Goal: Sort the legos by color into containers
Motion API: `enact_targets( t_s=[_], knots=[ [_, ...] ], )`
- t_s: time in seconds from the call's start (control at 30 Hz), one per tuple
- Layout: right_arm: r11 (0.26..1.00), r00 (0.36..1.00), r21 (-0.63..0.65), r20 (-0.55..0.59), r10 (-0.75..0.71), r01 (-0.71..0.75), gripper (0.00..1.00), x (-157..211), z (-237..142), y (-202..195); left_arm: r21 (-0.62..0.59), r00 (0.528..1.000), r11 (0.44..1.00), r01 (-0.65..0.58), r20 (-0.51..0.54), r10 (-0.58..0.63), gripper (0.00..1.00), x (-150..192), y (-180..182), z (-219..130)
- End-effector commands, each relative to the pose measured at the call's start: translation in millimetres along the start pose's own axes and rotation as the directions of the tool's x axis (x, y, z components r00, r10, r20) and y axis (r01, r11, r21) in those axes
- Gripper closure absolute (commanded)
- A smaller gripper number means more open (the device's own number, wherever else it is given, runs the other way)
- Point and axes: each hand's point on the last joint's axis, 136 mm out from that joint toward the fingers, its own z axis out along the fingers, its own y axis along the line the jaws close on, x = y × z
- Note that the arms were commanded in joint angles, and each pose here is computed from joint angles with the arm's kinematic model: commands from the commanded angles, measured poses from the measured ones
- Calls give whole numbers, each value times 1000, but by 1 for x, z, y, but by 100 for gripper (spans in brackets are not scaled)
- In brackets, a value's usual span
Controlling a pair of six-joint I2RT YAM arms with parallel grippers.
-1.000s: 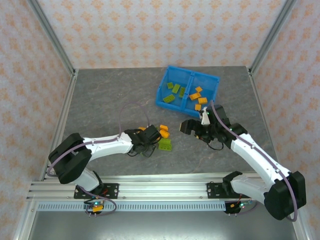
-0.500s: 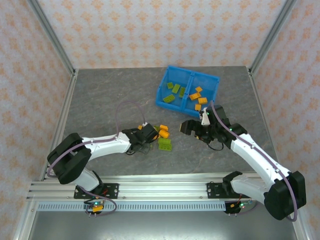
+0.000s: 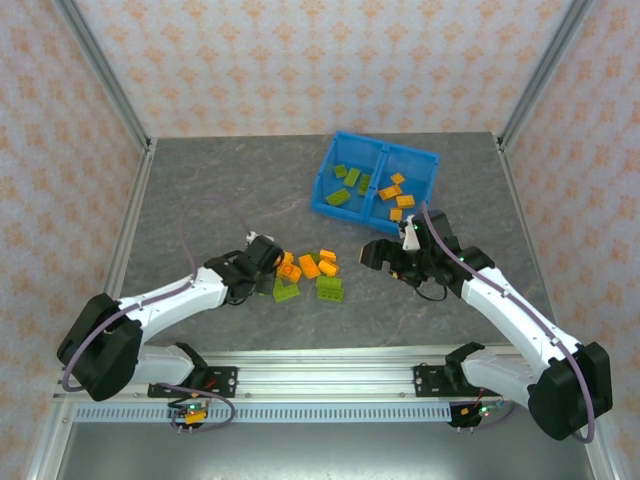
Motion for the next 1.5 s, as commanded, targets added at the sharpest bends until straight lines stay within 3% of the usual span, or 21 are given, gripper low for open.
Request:
enact_targets(
  t_s=[0.0, 0.13, 0.27, 0.33, 0.4, 0.73, 1.0, 1.23, 1.47],
  knots=[
    [1000, 1000, 16, 5, 20, -20, 5, 1, 1, -5, 53, 990, 990, 131, -52, -128, 45, 6, -5, 5],
    [1000, 1000, 12, 7, 22, -22, 5, 1, 0, -3, 76, 929, 928, 364, -93, -357, 30, 10, -13, 9],
    [1000, 1000, 12, 12, 25, -25, 5, 1, 0, -4, 96, 822, 817, 569, -99, -561, 28, 14, -16, 9],
    [1000, 1000, 11, 14, 23, -23, 5, 0, 0, -4, 79, 800, 796, 600, -82, -595, 28, 15, -11, 10],
    [1000, 1000, 12, 14, 20, -20, 5, 0, 1, -4, 32, 805, 805, 592, -65, -590, 27, 17, -3, 12],
    [999, 1000, 31, 11, 11, -11, 5, 1, 3, -8, 65, 826, 827, 558, -145, -545, 20, 18, -25, 30],
    [999, 1000, 43, 4, 11, -11, 5, 1, 6, -12, -66, 892, 910, 409, -184, -414, 19, 33, -16, 38],
    [999, 1000, 33, -6, 18, -18, 5, 0, 14, -13, -23, 884, 904, 428, -198, -423, 8, 33, -30, 41],
    [999, 1000, 47, -7, 0, 0, 5, 1, 10, -13, -121, 887, 923, 366, -255, -386, 13, 62, -19, 52]
  ],
)
